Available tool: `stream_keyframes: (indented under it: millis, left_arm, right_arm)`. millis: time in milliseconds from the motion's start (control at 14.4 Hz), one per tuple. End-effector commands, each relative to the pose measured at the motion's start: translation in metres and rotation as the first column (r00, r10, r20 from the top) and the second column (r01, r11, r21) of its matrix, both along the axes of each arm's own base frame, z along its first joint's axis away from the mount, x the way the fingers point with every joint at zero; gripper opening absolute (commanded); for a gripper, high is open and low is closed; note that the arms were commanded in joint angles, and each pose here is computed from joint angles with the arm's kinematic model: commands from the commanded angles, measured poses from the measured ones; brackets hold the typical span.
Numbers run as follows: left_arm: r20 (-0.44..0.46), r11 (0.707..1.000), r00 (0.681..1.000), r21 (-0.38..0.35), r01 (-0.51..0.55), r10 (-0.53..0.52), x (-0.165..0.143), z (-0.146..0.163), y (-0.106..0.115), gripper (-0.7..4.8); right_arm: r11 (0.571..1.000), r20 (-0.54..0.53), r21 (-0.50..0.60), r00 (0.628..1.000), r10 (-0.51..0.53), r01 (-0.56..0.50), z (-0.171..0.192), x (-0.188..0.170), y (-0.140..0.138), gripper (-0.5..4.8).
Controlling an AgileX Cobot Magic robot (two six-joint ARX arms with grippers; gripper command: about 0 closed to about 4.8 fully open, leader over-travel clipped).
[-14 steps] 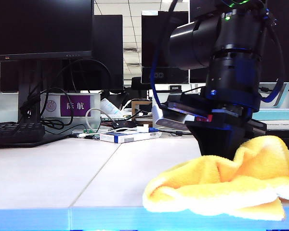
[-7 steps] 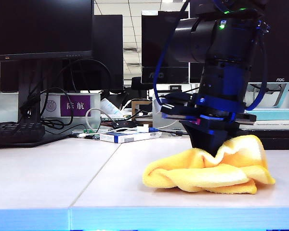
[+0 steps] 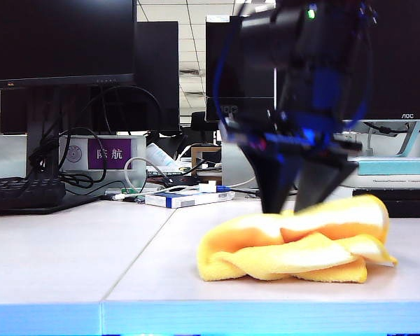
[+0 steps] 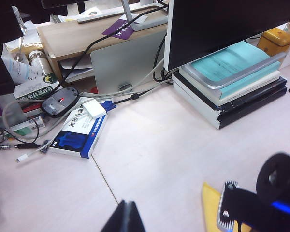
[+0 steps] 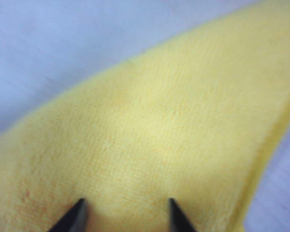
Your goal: Wipe the table from front to back using the rag.
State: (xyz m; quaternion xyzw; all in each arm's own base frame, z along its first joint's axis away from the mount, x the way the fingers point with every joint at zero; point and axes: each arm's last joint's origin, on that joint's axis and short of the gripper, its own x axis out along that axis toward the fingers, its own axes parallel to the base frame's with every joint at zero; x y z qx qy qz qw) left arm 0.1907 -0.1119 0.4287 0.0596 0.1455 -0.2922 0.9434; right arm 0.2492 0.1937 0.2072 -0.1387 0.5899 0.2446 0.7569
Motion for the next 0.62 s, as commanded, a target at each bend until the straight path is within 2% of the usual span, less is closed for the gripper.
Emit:
stream_keyframes:
  millis: [69, 138, 208, 277, 346, 415, 554, 623]
  left_arm:
    - [0.006, 1.000, 1.000, -0.005, 0.007, -0.007, -0.001, 0.002, 0.000, -0.05]
    - [0.010, 0.999, 0.999, -0.021, 0.046, -0.046, -0.001, 0.003, -0.001, -0.05]
    - [0.015, 0.998, 0.998, -0.027, 0.058, -0.058, -0.001, 0.003, -0.002, -0.05]
    - [0.016, 0.997, 0.998, -0.030, 0.068, -0.067, -0.001, 0.004, -0.002, -0.05]
    - [-0.053, 0.993, 0.992, 0.023, 0.113, -0.112, 0.007, -0.010, -0.008, -0.05]
    - [-0.069, 0.989, 0.988, 0.041, 0.141, -0.138, 0.011, -0.014, -0.011, -0.05]
    - [-0.112, 0.966, 0.965, 0.077, 0.248, -0.239, 0.019, -0.032, -0.018, -0.05]
    - [-0.129, 0.960, 0.959, 0.094, 0.264, -0.252, 0.022, -0.040, -0.020, -0.05]
  right_arm:
    - [1.000, -0.037, -0.011, 0.999, 0.007, -0.007, 0.024, 0.000, 0.001, 2.20]
    - [1.000, -0.047, -0.019, 0.999, 0.010, -0.011, 0.032, -0.001, 0.001, 1.90]
    - [1.000, -0.044, -0.018, 0.999, 0.012, -0.013, 0.036, -0.002, 0.000, 1.22]
    - [1.000, -0.035, -0.012, 0.999, 0.012, -0.013, 0.041, -0.003, -0.001, 0.04]
    - [1.000, 0.015, 0.022, 1.000, 0.012, -0.013, 0.057, -0.009, -0.006, 1.54]
    - [1.000, 0.023, 0.026, 1.000, 0.012, -0.012, 0.060, -0.011, -0.007, 1.90]
    - [0.999, 0.037, 0.038, 0.999, 0.012, -0.013, 0.066, -0.014, -0.010, 1.83]
    - [1.000, 0.132, 0.004, 0.991, -0.020, 0.020, 0.080, -0.019, -0.017, -0.01]
